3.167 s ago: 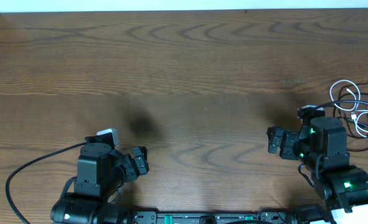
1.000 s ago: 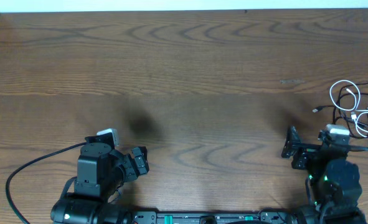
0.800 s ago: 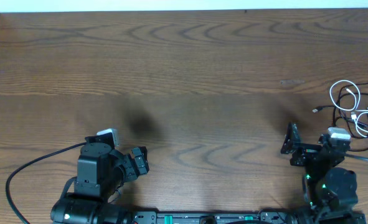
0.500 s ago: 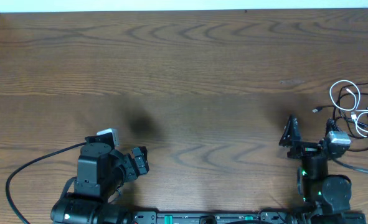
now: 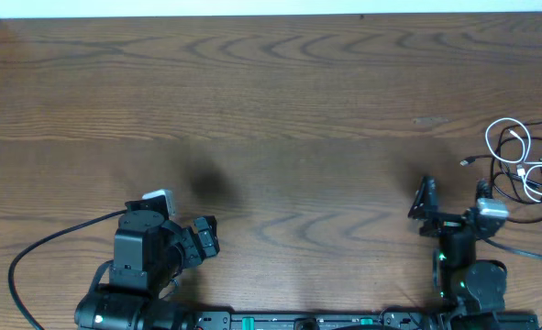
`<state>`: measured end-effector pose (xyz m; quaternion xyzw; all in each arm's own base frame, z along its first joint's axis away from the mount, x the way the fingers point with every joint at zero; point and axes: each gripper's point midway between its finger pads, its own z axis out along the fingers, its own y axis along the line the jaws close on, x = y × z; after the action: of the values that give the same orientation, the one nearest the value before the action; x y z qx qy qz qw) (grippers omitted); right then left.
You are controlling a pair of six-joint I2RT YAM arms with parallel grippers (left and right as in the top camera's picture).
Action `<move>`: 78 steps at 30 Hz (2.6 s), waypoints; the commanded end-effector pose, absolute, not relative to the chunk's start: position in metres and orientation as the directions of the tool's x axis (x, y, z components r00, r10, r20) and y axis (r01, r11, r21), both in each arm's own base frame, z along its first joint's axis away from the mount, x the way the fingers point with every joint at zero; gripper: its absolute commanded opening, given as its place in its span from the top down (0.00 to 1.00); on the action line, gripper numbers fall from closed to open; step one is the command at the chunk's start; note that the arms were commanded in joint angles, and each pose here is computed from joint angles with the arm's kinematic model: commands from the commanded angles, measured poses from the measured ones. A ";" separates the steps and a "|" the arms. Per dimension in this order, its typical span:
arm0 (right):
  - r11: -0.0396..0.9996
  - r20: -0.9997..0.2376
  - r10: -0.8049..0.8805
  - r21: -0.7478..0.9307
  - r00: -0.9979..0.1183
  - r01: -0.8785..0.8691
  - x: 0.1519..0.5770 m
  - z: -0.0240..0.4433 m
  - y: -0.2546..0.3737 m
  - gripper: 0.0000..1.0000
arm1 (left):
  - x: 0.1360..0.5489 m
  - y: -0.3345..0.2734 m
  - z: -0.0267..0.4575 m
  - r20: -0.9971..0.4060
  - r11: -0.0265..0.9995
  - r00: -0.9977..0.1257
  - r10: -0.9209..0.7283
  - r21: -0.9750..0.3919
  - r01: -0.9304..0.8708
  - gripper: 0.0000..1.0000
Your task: Untangle cables
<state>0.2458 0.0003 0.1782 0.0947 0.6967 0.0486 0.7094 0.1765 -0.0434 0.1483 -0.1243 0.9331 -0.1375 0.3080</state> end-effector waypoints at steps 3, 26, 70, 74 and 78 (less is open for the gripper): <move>0.986 -0.985 0.165 0.163 -0.054 0.034 0.246 0.160 0.007 0.01 | 0.176 -0.041 0.147 -0.541 0.932 -0.777 -0.321 -0.327 -0.157 0.02; 0.997 -0.997 0.012 0.018 -0.073 -0.076 0.245 0.157 0.022 0.01 | 0.176 -0.041 0.147 -0.541 0.932 -0.777 -0.321 -0.327 -0.157 0.02; 0.997 -0.997 0.013 0.018 -0.073 -0.077 0.245 0.157 0.022 0.01 | 0.162 -0.036 0.142 -0.531 0.921 -0.771 -0.353 -0.341 -0.187 0.02; 0.997 -0.997 0.013 0.018 -0.073 -0.077 0.245 0.157 0.022 0.01 | 0.167 -0.030 0.137 -0.586 0.911 -0.712 -0.386 -0.365 -0.193 0.02; 0.997 -0.997 0.013 0.018 -0.073 -0.076 0.245 0.157 0.022 0.01 | 0.176 -0.026 0.124 -0.646 0.899 -0.639 -0.418 -0.398 -0.186 0.02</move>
<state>0.2455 0.0227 0.1575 -0.0170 0.7321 0.0386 0.6799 0.1747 -0.0275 0.1352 -0.1594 0.9015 -0.1425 0.3763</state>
